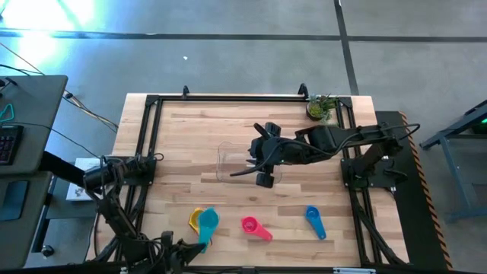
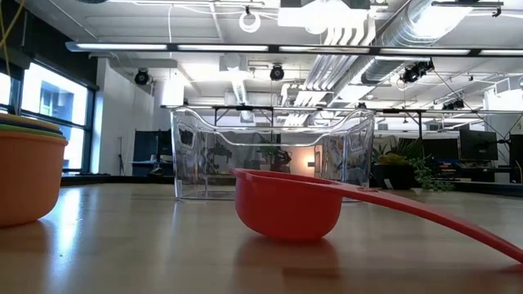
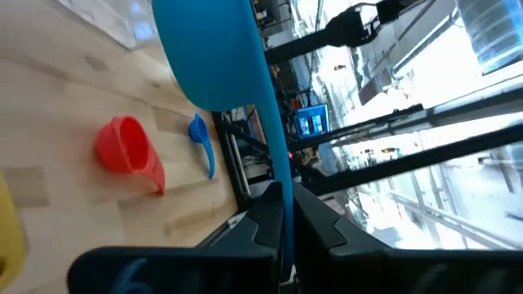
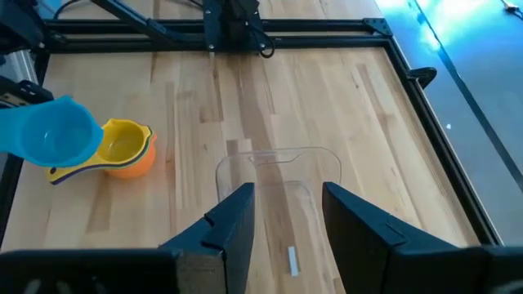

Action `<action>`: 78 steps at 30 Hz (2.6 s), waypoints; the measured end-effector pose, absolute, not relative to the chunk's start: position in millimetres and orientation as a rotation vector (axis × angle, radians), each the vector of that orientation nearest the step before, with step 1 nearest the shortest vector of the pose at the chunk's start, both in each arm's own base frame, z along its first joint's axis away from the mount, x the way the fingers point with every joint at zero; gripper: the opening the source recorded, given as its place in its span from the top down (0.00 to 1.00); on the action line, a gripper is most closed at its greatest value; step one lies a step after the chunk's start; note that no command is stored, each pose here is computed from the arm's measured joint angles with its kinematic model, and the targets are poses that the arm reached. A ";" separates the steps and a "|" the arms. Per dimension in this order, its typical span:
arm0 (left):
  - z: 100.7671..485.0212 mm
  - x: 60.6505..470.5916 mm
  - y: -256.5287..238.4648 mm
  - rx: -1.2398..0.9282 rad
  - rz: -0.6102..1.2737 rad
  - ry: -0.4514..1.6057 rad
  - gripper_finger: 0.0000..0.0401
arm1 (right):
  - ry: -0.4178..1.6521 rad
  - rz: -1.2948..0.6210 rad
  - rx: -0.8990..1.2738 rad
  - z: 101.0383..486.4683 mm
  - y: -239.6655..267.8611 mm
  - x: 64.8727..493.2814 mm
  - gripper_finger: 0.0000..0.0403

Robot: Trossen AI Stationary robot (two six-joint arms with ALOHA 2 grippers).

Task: Nest measuring cups in basket
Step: Stack the light blue measuring cup on top of the yellow measuring cup

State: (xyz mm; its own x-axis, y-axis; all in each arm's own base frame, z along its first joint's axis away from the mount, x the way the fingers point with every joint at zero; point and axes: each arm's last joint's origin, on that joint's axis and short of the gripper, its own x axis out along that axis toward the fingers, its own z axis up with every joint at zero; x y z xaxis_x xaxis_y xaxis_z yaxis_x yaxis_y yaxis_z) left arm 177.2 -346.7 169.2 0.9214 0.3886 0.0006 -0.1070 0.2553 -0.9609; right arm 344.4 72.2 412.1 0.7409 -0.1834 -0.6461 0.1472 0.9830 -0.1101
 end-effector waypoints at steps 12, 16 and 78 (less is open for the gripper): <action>160.7 165.4 -351.9 -1.231 0.317 -0.229 0.99 | 0.709 -0.192 -0.022 412.2 72.2 344.5 0.66; 143.8 166.0 -353.5 -1.252 0.314 -0.231 0.99 | 0.712 -0.175 -0.013 412.1 72.9 344.5 0.66; 174.5 117.9 -275.8 -1.206 0.277 -0.132 0.99 | 0.744 -0.163 0.000 409.7 73.2 342.8 0.66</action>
